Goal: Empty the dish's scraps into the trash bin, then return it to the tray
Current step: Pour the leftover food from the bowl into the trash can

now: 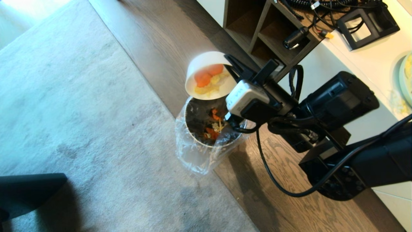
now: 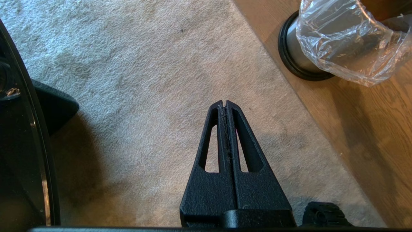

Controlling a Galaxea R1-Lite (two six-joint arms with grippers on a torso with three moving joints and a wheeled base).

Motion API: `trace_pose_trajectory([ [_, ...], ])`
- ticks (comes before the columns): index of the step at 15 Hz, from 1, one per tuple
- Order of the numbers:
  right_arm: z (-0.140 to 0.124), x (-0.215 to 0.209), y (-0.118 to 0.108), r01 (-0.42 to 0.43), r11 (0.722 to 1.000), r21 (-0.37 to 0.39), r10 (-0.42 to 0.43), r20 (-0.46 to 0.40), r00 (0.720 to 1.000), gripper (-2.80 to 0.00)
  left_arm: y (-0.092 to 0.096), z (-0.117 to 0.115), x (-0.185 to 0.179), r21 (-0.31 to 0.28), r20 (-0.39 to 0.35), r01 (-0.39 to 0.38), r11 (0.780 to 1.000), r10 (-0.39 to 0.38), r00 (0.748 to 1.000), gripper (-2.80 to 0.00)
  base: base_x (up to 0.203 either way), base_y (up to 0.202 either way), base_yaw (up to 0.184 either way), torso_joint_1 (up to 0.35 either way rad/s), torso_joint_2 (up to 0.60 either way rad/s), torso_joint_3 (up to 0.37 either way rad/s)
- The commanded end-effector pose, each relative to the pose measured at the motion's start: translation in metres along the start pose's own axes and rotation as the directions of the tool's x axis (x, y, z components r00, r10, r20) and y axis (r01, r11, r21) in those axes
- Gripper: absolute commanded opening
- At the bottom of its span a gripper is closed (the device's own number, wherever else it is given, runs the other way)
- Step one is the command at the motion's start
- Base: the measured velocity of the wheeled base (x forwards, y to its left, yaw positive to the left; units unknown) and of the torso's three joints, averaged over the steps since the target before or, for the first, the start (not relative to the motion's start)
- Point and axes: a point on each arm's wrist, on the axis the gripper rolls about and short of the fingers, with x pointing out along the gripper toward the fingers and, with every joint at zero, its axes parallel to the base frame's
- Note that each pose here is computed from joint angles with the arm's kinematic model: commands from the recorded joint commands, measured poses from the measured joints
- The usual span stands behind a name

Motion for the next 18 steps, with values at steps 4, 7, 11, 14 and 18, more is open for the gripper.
trace_pose_trajectory([
  [4, -0.002, 0.003, -0.001, 0.044, 0.996, 0.083, -0.045, 0.011, 0.999, -2.80, 0.000, 0.000, 0.000, -0.001, 0.001, 0.000, 1.000, 0.000, 1.000, -2.80, 0.000, 0.000, 0.000, 0.000, 0.00, 0.000],
  [7, -0.007, 0.003, -0.003, 0.049, 0.990, 0.129, -0.049, 0.000, 0.999, -2.80, 0.000, 0.000, 0.000, -0.001, 0.001, 0.000, 1.000, 0.000, 1.000, -2.80, 0.000, 0.000, 0.000, 0.000, 0.00, 0.000],
  [11, -0.014, 0.002, -0.010, 0.049, 0.970, 0.238, -0.053, 0.012, 0.999, -2.80, 0.000, 0.000, 0.000, -0.001, 0.001, -0.001, 1.000, 0.001, 1.000, -2.80, 0.000, 0.000, 0.000, 0.000, 0.00, 0.000],
  [14, -0.018, 0.001, -0.016, 0.012, 0.951, 0.308, -0.037, 0.076, 0.996, -2.80, 0.000, 0.000, 0.000, -0.001, 0.001, -0.001, 1.000, 0.001, 1.000, -2.80, 0.000, 0.000, 0.000, 0.000, 0.00, 0.000],
  [18, -0.015, 0.004, -0.026, -0.027, 0.907, 0.420, -0.044, 0.158, 0.986, -2.80, 0.000, 0.000, 0.000, -0.001, 0.001, 0.000, 1.000, 0.000, 1.000, -2.80, 0.000, 0.000, 0.000, 0.000, 0.00, 0.000],
])
